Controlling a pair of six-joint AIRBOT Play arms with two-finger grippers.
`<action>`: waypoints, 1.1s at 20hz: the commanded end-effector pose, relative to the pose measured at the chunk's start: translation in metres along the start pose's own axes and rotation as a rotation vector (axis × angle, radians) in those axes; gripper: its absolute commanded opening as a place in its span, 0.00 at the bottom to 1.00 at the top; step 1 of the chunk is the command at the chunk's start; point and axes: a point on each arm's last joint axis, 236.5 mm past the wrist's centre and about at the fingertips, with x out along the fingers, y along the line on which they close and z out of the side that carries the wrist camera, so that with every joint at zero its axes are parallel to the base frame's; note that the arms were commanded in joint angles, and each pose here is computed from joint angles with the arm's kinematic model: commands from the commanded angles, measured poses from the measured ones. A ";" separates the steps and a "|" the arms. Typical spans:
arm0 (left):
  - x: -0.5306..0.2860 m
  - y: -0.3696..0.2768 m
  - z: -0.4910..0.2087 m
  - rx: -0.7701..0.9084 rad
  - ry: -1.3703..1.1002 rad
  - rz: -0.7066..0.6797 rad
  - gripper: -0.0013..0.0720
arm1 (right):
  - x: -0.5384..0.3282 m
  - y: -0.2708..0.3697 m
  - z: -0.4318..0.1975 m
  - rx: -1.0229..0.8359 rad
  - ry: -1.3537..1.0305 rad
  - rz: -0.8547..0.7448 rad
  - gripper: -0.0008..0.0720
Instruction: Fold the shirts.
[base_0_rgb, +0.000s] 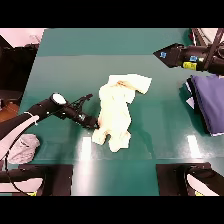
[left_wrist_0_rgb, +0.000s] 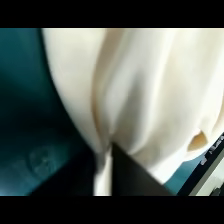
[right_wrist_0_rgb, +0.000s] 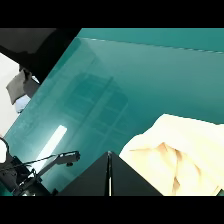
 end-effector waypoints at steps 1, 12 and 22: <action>0.008 -0.008 0.000 0.029 0.002 0.006 0.05 | 0.000 0.000 0.000 0.000 0.000 0.000 0.03; -0.185 0.013 0.046 0.190 -0.200 0.420 0.05 | 0.064 -0.081 -0.082 0.109 0.312 -0.097 0.37; -0.246 0.017 0.063 0.250 -0.317 0.616 0.05 | 0.093 -0.232 -0.169 0.582 0.480 -0.275 0.61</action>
